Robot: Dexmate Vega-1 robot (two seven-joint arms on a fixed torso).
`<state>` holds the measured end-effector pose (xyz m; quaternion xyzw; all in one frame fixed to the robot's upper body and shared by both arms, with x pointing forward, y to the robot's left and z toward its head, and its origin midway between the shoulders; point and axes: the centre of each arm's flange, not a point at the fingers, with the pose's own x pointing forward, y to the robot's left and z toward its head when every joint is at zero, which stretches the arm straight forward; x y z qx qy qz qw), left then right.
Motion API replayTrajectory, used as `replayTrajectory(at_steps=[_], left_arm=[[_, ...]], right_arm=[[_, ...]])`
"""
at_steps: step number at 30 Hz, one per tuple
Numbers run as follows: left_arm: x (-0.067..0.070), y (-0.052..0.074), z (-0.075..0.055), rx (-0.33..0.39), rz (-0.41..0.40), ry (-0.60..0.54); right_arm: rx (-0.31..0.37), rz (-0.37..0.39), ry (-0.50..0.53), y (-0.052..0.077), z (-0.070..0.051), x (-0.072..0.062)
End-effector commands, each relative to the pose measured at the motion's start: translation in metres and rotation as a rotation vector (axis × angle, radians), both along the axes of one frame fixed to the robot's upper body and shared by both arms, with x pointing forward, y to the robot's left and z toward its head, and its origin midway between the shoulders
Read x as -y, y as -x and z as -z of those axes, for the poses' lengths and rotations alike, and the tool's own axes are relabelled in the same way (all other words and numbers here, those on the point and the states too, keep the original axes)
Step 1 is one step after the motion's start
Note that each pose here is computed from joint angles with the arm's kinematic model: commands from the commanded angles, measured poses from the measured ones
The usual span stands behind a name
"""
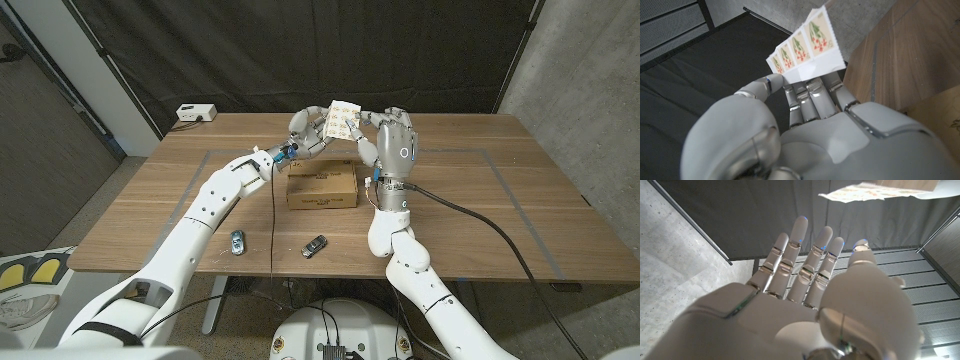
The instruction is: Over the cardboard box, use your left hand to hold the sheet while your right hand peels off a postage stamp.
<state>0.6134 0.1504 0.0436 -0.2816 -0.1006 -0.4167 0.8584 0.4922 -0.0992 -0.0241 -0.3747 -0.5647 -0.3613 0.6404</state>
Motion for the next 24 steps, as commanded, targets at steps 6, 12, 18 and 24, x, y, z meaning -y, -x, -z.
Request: replayTrajectory(at_steps=[6,12,18,24], left_arm=[[0.018,0.002,-0.001,-0.003,-0.003,0.006],[0.021,0.004,-0.001,0.0,-0.011,-0.002],[0.02,0.006,0.0,0.003,-0.022,-0.008],[0.018,0.006,0.001,0.01,-0.023,-0.014]], right_arm=[[-0.078,0.008,0.05,0.009,-0.001,-0.006],[-0.092,0.018,0.067,0.007,0.0,-0.015],[-0.09,0.021,0.07,0.003,0.0,-0.024],[-0.084,0.027,0.061,0.0,-0.003,-0.027]])
